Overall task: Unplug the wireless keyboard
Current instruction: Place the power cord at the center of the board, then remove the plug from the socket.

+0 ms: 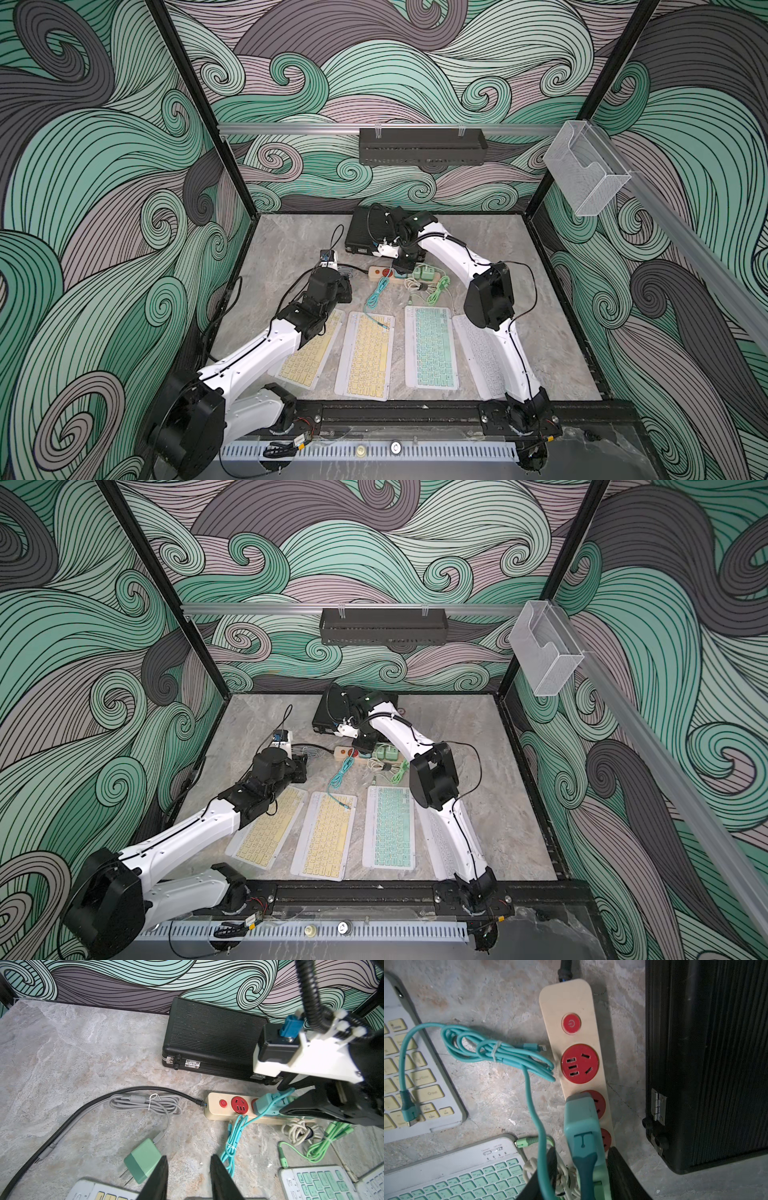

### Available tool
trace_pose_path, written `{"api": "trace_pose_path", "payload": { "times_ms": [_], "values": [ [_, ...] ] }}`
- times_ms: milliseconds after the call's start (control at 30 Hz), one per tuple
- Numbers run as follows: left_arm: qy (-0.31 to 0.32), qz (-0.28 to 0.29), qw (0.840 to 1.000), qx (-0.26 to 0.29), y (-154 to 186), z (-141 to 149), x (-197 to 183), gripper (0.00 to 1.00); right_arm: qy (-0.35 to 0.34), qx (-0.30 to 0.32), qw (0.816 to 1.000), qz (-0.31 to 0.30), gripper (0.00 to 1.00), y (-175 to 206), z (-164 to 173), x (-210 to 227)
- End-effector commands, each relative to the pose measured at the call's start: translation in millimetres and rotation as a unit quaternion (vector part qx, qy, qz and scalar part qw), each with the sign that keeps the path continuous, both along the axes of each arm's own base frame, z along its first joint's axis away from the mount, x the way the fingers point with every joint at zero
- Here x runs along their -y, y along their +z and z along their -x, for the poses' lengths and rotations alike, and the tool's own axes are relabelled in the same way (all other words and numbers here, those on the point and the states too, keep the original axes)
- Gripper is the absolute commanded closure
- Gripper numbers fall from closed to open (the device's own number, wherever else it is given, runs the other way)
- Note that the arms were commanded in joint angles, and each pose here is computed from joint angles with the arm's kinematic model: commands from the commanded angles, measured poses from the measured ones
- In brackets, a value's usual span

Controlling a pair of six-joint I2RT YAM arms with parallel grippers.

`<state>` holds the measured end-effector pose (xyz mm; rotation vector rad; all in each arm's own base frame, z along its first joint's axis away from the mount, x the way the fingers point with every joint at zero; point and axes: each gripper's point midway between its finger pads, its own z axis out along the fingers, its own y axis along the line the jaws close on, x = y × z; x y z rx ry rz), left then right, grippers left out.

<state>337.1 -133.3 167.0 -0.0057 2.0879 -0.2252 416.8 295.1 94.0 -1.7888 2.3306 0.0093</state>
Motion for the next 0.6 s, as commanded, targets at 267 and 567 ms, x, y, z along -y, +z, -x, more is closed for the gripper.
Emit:
{"api": "trace_pose_path", "payload": {
  "times_ms": [267, 567],
  "values": [
    [0.013, 0.001, 1.0, -0.002, 6, -14, 0, 0.65, 0.019, -0.038, 0.999, -0.025, 0.61, -19, 3, -11],
    [0.022, 0.068, 0.996, -0.061, -12, -40, 23, 0.7, 0.017, -0.051, 0.998, -0.016, 0.68, -29, 8, -7]
  ]
}}
